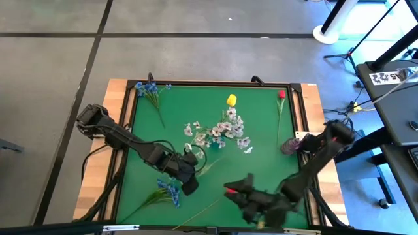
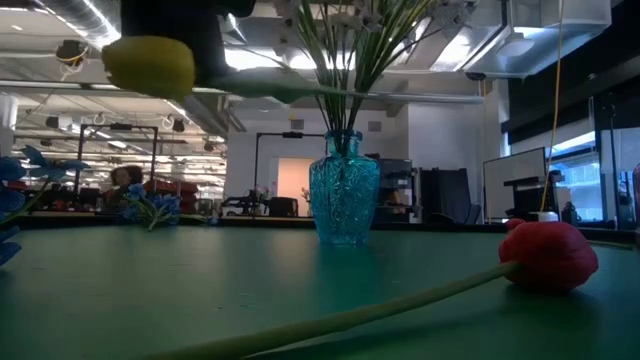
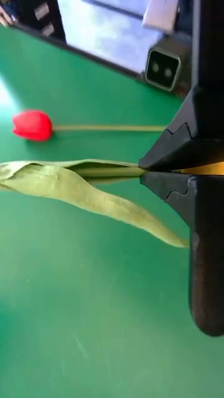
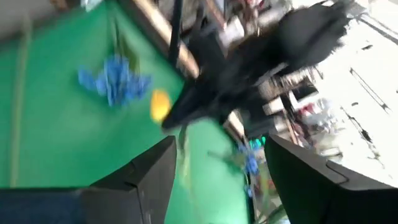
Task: Sort flowers into vase by color
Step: Put the yellow tulip into the blue vase
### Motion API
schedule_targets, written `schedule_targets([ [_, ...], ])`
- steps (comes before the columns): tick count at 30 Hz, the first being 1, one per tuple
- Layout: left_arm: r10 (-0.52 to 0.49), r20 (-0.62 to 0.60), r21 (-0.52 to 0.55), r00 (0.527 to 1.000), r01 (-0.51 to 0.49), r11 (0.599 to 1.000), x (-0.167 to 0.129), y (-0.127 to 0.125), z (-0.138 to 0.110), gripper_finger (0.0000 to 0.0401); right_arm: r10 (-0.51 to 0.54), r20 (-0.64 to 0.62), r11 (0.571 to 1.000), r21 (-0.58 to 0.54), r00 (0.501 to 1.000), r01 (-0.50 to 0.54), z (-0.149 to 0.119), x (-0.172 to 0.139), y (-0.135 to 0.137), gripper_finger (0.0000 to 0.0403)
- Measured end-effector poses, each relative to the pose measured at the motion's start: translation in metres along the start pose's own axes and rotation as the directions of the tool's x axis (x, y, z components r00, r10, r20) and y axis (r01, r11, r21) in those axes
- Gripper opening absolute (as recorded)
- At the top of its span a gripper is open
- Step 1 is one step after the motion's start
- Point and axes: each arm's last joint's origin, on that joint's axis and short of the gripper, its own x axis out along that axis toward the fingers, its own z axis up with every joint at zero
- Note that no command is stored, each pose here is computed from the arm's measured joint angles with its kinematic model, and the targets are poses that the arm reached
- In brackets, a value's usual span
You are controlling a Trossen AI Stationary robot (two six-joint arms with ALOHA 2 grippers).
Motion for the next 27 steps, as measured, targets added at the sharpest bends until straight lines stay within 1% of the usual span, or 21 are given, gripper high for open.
schedule_targets([
  [2, -0.011, -0.01, -0.002, 1.0, 0.011, 1.0, 0.0, -0.001, 0.0, 0.0004, -0.017, -0.063, 0.998, -0.055, 0.998, 0.014, -0.01, 0.023, 0.015, 0.0243],
  [5, -0.019, -0.014, -0.003, 1.0, 0.019, 1.0, 0.0, -0.001, 0.0, 0.0004, -0.067, -0.162, 0.989, -0.142, 0.984, 0.044, -0.027, 0.052, 0.03, 0.0243],
  [8, -0.021, -0.013, 0.002, 1.0, 0.021, 1.0, 0.0, -0.001, 0.0, 0.0005, -0.078, -0.227, 0.982, -0.183, 0.971, 0.036, -0.042, 0.075, 0.039, 0.0243],
  [13, -0.025, -0.012, 0.008, 1.0, 0.025, 1.0, 0.0, -0.002, -0.001, 0.0005, -0.098, -0.294, 0.976, -0.213, 0.951, 0.035, -0.06, 0.099, 0.046, 0.0243],
  [16, -0.022, -0.007, 0.008, 1.0, 0.022, 1.0, 0.0, -0.002, -0.001, 0.0005, -0.11, -0.315, 0.975, -0.218, 0.943, 0.041, -0.066, 0.107, 0.046, 0.0231],
  [19, -0.019, 0.0, 0.008, 1.0, 0.019, 1.0, 0.0, -0.002, -0.001, 0.0005, -0.11, -0.321, 0.976, -0.216, 0.941, 0.04, -0.068, 0.109, 0.045, 0.0195],
  [24, -0.014, 0.008, 0.011, 1.0, 0.014, 1.0, 0.0, -0.002, -0.001, 0.0005, -0.062, -0.28, 0.985, -0.17, 0.958, 0.014, -0.065, 0.111, 0.045, 0.0105],
  [27, -0.022, 0.014, 0.064, 1.0, 0.021, 0.998, 0.0, -0.003, 0.0, 0.0006, -0.02, -0.25, 0.988, -0.154, 0.968, -0.02, -0.063, 0.112, 0.045, 0.0053],
])
